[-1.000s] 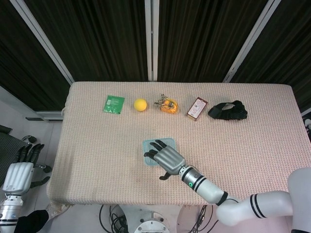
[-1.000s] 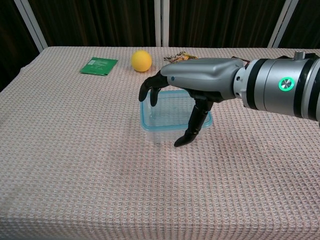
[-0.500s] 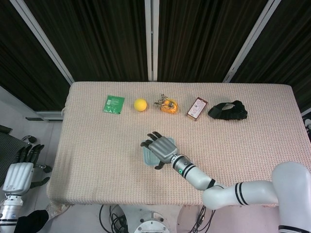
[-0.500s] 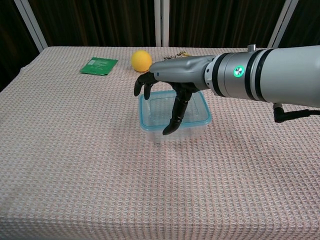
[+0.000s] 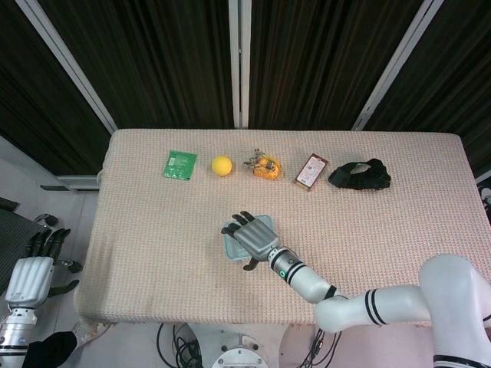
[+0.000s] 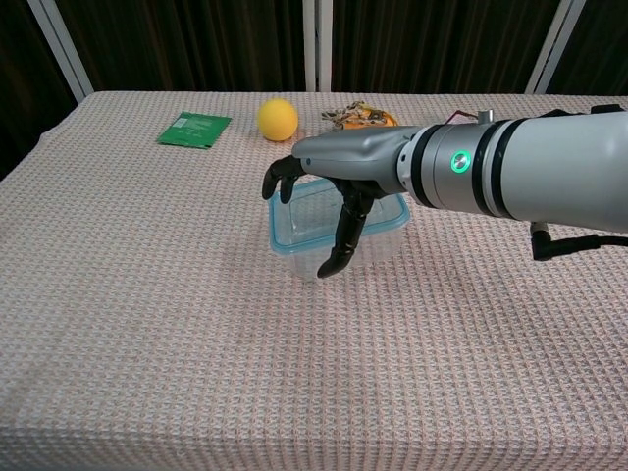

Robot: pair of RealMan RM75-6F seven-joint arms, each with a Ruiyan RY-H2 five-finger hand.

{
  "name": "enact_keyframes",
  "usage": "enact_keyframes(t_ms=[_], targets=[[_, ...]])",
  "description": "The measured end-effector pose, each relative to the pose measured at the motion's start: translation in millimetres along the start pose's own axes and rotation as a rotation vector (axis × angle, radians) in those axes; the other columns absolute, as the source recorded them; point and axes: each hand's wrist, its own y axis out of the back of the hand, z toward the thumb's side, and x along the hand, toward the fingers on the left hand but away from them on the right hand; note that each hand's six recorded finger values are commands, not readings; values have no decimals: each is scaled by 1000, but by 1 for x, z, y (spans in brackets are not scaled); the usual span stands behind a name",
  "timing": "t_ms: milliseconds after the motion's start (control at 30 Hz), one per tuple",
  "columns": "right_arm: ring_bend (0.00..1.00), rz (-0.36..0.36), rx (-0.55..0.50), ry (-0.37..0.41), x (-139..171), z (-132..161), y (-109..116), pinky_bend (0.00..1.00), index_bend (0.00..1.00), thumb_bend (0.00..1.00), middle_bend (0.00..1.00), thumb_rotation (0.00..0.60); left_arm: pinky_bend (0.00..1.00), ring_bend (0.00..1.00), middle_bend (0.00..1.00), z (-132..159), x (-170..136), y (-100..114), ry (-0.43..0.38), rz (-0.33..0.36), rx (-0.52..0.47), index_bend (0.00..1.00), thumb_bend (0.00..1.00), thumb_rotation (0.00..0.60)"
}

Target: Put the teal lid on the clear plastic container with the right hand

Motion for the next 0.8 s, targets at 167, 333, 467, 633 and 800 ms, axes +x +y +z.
enact_keyframes(t_ms=[167,333,467,633,800], targets=[[0,-11,-1,-2,1,0,1,0,171,0,210,600,27,0,64,0,-1,0,-2,3,-2,81,0,600],[0,-53,-10,3,8,-1,8,0,156,0,203,600,26,0,64,0,-1,1,-2,9,-4,81,0,600],[0,-112,-16,1,22,-7,18,0,84,0,190,600,27,0,64,1,0,3,-8,20,-4,81,0,600],[0,-219,-31,-65,57,-40,30,0,0,0,165,600,27,0,64,2,2,5,-16,40,-1,81,0,600],[0,-340,-55,-201,115,-93,31,0,0,0,78,600,27,0,64,7,8,9,-33,63,15,81,0,600]])
